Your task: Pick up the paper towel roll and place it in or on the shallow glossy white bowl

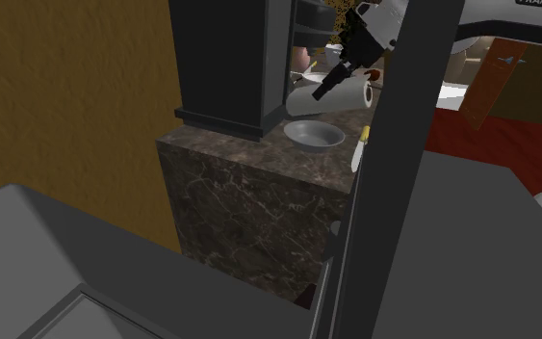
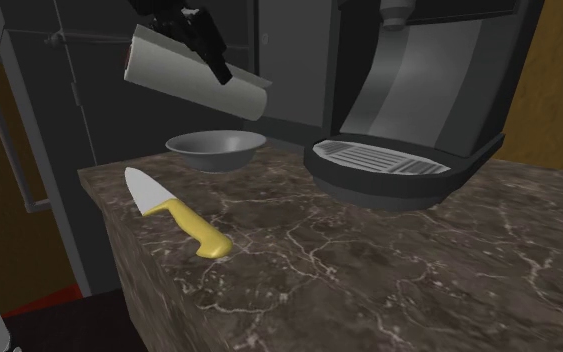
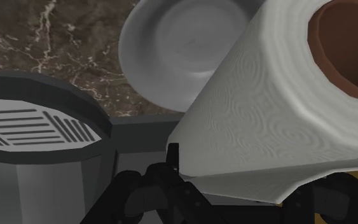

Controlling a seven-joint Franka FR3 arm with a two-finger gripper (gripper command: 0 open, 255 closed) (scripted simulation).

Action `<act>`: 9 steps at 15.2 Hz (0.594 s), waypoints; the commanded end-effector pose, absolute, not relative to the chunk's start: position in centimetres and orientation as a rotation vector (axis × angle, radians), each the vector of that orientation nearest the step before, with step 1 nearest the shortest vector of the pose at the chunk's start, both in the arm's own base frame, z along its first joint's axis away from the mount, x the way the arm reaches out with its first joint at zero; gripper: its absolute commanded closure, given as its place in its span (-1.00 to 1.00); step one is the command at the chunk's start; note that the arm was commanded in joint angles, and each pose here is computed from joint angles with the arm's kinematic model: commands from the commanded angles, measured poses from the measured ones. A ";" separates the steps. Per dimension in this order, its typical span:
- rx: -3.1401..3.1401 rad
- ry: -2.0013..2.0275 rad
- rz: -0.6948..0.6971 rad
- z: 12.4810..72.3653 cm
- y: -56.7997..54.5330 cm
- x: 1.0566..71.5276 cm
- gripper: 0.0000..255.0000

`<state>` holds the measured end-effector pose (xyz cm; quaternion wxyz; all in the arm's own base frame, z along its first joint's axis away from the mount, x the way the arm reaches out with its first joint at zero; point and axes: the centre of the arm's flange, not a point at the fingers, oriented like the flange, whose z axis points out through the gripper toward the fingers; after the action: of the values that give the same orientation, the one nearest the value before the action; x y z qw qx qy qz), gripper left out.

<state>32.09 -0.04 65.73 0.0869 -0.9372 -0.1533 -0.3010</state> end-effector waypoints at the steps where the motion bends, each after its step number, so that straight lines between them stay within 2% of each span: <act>1: -2.792 -0.457 -0.897 65.7 0.0 32.1 -1.00; 6: -2.792 -0.457 -0.897 65.7 0.0 32.1 -1.00; 9: -2.792 -0.457 -0.897 68.9 -1.1 30.0 -1.00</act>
<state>30.55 -0.58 68.12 0.0869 -0.9369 -0.1531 -0.3019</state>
